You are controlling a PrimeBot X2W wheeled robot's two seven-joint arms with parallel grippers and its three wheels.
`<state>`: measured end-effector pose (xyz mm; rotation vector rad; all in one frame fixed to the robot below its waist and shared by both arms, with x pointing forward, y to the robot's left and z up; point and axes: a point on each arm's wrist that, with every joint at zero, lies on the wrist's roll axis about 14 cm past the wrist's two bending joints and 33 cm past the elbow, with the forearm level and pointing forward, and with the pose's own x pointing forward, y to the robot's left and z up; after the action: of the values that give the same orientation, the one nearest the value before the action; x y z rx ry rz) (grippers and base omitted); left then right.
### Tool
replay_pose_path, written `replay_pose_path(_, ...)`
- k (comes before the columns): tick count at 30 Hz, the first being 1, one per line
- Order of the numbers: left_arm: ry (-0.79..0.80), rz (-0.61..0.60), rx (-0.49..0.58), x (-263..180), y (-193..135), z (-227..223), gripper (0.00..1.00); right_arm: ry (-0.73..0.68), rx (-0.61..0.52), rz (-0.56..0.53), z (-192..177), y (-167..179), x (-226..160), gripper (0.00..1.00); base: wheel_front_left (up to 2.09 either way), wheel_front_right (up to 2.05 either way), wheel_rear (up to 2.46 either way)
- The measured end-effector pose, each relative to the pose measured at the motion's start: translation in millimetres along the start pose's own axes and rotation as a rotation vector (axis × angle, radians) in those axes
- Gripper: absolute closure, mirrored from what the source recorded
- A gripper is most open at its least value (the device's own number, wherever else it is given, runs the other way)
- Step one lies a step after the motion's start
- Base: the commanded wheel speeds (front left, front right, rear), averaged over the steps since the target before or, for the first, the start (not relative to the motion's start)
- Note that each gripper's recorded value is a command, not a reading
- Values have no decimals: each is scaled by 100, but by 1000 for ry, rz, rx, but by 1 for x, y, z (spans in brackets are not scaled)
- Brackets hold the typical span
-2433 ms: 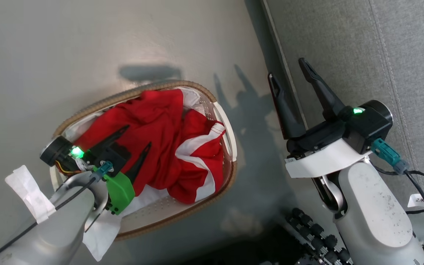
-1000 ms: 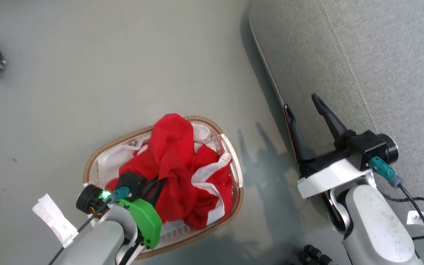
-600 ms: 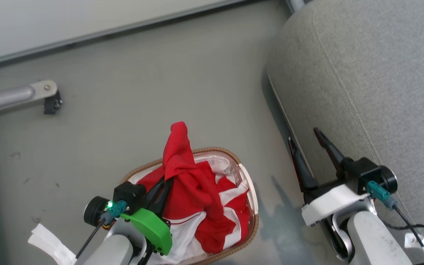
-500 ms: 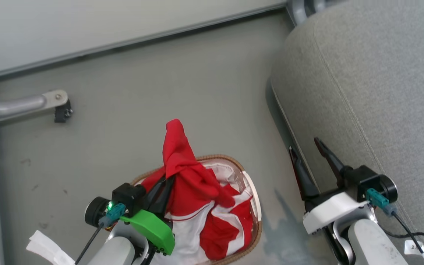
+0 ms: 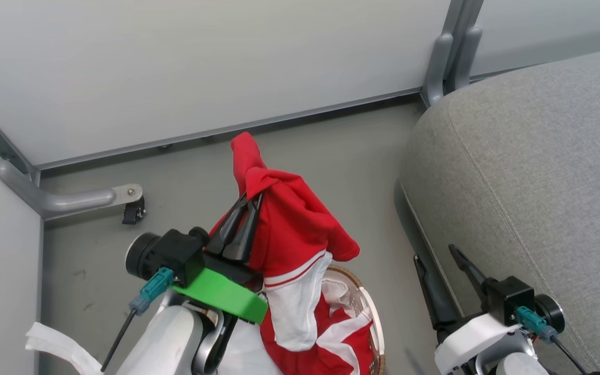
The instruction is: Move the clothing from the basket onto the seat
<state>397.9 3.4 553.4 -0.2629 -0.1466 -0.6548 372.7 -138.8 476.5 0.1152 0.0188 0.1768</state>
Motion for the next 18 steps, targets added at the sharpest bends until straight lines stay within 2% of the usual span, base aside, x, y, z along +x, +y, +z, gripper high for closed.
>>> replay_pose_path(7, -78, -35, 40, 5, -12, 29, 100, 7, -5, 67, -2, 23, -4, 0, 0, 0, 0)
replay_pose_path(13, -75, -44, 41, 6, -14, 27, 100, -10, -10, 234, 3, 75, 1, 0, 0, 0, 0)
replay_pose_path(18, -73, -47, 37, 8, -14, 25, 100, -45, -3, 329, 16, 102, 11, 0, 0, 0, 0)
